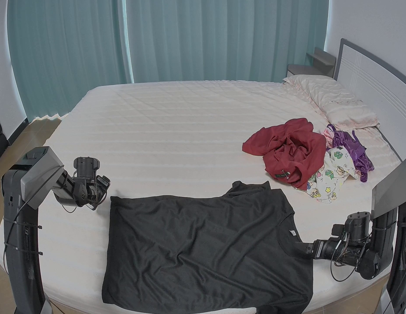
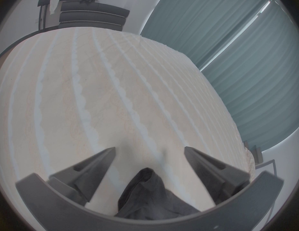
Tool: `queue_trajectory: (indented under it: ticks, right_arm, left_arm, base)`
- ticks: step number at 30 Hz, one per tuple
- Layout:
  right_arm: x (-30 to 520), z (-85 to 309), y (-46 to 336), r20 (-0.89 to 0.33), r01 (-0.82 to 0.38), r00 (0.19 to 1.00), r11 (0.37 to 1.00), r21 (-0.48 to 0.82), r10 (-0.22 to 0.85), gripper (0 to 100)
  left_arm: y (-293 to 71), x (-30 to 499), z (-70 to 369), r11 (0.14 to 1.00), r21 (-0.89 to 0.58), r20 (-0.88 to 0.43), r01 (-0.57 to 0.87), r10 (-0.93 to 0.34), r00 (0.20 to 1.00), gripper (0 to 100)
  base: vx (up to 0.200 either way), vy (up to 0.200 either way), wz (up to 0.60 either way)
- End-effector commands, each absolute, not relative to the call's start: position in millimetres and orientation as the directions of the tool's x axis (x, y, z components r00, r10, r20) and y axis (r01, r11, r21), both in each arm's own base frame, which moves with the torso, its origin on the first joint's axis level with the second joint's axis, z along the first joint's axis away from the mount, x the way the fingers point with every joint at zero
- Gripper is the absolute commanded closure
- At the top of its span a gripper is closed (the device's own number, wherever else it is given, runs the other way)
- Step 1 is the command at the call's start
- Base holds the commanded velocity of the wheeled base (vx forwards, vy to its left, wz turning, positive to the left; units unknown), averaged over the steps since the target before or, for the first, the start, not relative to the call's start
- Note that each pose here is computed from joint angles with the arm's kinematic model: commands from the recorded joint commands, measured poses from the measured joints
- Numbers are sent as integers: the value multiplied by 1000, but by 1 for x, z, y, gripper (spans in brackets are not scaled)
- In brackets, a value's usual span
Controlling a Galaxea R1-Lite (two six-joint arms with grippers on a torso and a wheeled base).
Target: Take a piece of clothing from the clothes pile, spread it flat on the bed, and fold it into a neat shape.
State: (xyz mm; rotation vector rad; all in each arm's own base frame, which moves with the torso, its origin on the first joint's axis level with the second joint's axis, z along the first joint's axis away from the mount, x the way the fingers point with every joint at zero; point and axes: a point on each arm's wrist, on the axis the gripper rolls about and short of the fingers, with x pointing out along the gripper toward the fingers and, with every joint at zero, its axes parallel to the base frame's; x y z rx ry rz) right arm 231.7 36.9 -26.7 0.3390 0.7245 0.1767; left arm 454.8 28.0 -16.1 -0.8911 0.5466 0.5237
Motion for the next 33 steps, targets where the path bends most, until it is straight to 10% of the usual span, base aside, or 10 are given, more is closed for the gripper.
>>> queue_trajectory:
  ticks: [1, 7, 29, 30, 33]
  right_arm:
    - [267, -21, 39, -501, -77, 821, 921, 381, 275, 0]
    - [321, -16, 46, -470, -84, 838, 918, 388, 276, 0]
    - [412, -38, 60, -515, -19, 820, 911, 412, 250, 0]
    - [414, -39, 60, -512, -20, 822, 911, 412, 250, 0]
    - [421, -38, 59, -492, -26, 834, 910, 415, 248, 0]
  left_arm:
    - [30, 441, -2, 521, -579, -664, -627, 146, 734, 0]
    - [22, 405, 4, 606, -606, -679, -515, -57, 732, 0]
    - [-5, 406, -41, 827, -443, -671, -347, -49, 740, 0]
    - [-4, 410, -40, 827, -442, -660, -347, -38, 750, 100]
    - [-3, 417, -35, 824, -426, -637, -372, 19, 771, 100]
  base:
    - [0, 0, 0]
    - [0, 0, 0]
    - [0, 0, 0]
    - [0, 0, 0]
    - [0, 0, 0]
